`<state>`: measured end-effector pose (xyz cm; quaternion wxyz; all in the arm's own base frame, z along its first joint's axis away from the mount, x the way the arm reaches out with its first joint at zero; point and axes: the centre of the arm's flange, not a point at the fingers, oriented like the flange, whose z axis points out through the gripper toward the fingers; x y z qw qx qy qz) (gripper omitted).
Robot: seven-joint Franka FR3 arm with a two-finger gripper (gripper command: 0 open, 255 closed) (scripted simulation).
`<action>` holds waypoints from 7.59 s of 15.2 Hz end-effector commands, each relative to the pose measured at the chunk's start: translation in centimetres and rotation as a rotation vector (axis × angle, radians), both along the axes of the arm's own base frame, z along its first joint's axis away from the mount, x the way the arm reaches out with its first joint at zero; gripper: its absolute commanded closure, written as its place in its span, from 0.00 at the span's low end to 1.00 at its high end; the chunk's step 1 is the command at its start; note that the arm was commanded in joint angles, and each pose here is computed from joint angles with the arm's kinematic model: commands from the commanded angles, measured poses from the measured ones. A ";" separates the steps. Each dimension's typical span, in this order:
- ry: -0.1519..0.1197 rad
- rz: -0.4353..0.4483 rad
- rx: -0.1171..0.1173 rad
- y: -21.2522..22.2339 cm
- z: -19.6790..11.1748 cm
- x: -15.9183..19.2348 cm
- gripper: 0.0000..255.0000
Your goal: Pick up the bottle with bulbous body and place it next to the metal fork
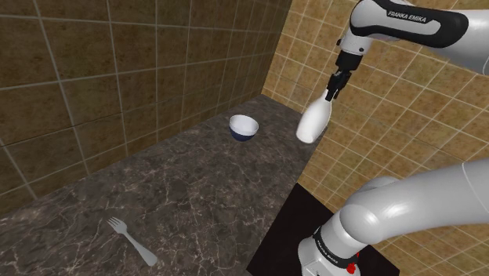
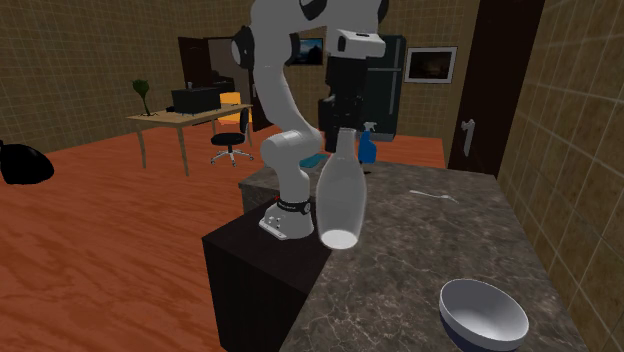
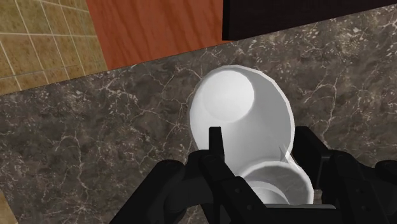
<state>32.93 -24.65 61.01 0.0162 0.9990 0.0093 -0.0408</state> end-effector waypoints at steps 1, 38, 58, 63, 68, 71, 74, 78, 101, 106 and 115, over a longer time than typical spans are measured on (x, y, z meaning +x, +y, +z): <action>0.000 0.000 0.000 0.1 1.0 0.0 1.00; 0.000 0.000 0.000 15.9 13.9 -1.4 1.00; 0.000 0.000 0.000 42.2 14.0 -3.8 1.00; 0.000 0.000 0.000 48.8 14.0 -4.4 1.00; 0.000 0.000 0.000 55.3 14.1 -4.9 1.00; 0.000 0.000 0.000 59.3 14.1 -5.3 1.00; 0.000 0.000 0.000 63.2 14.1 -5.6 1.00; 0.000 0.000 0.000 68.5 14.1 -6.1 1.00; 0.000 0.000 0.000 74.1 4.1 -6.6 1.00; 0.000 0.000 0.000 74.1 1.4 -6.6 1.00; 0.000 0.000 0.000 74.1 -3.3 -6.6 1.00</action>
